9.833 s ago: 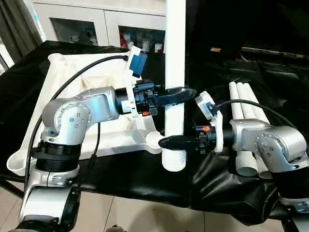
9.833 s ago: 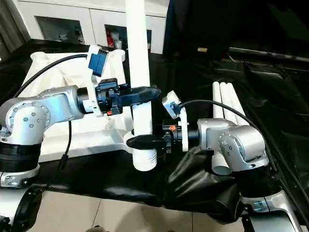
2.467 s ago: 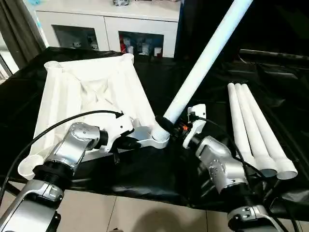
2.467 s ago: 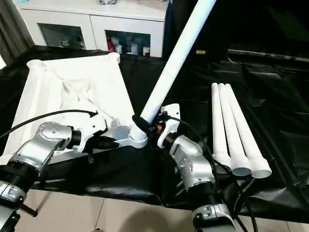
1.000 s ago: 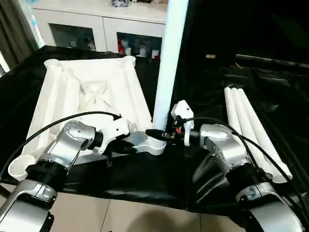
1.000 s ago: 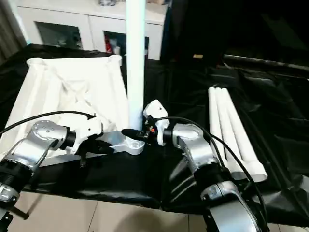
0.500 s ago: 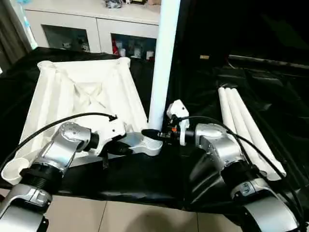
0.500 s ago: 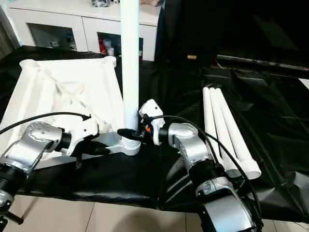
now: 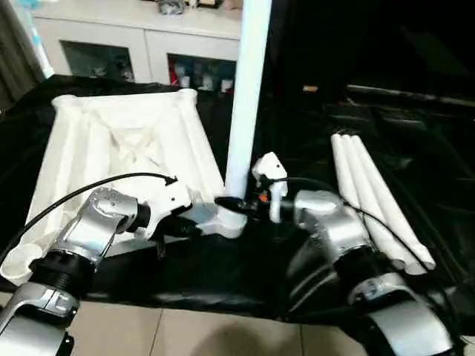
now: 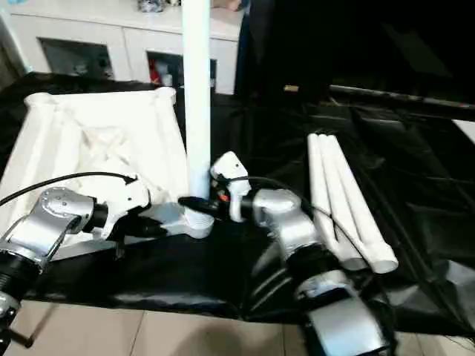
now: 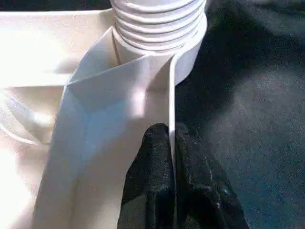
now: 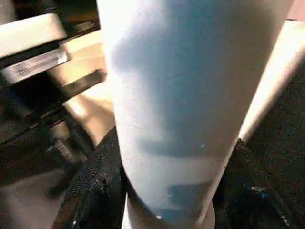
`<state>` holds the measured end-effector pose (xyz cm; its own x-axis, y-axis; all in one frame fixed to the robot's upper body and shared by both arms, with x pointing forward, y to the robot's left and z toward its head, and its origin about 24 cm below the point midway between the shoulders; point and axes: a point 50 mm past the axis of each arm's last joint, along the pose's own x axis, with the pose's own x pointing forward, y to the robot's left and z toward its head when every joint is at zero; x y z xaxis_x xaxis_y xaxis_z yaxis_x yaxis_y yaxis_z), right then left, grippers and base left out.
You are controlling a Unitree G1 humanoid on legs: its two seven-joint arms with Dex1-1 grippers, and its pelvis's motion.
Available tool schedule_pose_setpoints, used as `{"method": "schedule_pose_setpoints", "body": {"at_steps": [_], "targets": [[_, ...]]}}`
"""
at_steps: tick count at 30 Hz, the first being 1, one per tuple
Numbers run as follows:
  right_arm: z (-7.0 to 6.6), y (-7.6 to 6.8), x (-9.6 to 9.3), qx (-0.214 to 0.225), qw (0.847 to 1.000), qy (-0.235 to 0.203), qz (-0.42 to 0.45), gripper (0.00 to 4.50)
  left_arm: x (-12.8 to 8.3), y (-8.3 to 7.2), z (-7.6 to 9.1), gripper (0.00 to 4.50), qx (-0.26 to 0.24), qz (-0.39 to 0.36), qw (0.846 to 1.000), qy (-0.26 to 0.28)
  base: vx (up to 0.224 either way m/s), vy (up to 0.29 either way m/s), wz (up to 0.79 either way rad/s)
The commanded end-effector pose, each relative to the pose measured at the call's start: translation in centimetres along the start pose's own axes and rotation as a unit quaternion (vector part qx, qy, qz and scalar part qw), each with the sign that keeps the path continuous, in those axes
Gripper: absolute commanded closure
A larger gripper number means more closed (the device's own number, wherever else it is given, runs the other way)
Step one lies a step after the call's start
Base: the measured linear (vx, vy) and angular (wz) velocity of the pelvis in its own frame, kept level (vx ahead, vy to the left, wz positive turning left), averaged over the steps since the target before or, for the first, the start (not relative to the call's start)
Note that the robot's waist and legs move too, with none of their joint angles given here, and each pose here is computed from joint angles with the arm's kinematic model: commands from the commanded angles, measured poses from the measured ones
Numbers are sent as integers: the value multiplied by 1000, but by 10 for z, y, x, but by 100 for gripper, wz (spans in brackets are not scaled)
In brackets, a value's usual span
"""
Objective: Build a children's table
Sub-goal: Insert table leg to table base
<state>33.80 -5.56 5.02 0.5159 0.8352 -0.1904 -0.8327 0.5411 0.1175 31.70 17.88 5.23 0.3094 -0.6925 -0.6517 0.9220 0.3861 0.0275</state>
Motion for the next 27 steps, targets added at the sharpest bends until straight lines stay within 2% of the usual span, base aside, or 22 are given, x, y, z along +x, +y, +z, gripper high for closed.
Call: {"method": "schedule_pose_setpoints", "body": {"at_steps": [1,5,8,12,17,22,24,27], "targets": [[-67,-11,-21,64,980,141,-128,261,9,-1,24,450,0,-7,999,-49,0,0,0],[-69,-14,-14,81,959,144,-232,261,26,4,30,450,-38,48,997,-46,0,0,0],[-69,-13,-8,114,940,140,-289,261,38,6,33,450,-61,100,993,-29,0,0,0],[-66,-13,-2,132,921,136,-340,261,54,-1,43,450,-87,122,988,-23,0,0,0],[-61,-11,5,144,916,132,-352,261,61,-7,49,450,-88,119,989,-27,0,0,0],[-57,-11,8,146,914,128,-356,261,59,-5,48,450,-88,125,988,-22,0,0,0],[-53,-11,10,144,919,117,-348,261,57,-5,47,450,-88,127,988,-20,0,0,0],[-40,-12,15,138,931,77,-328,261,53,-2,45,450,-77,134,988,-17,0,0,0]]}}
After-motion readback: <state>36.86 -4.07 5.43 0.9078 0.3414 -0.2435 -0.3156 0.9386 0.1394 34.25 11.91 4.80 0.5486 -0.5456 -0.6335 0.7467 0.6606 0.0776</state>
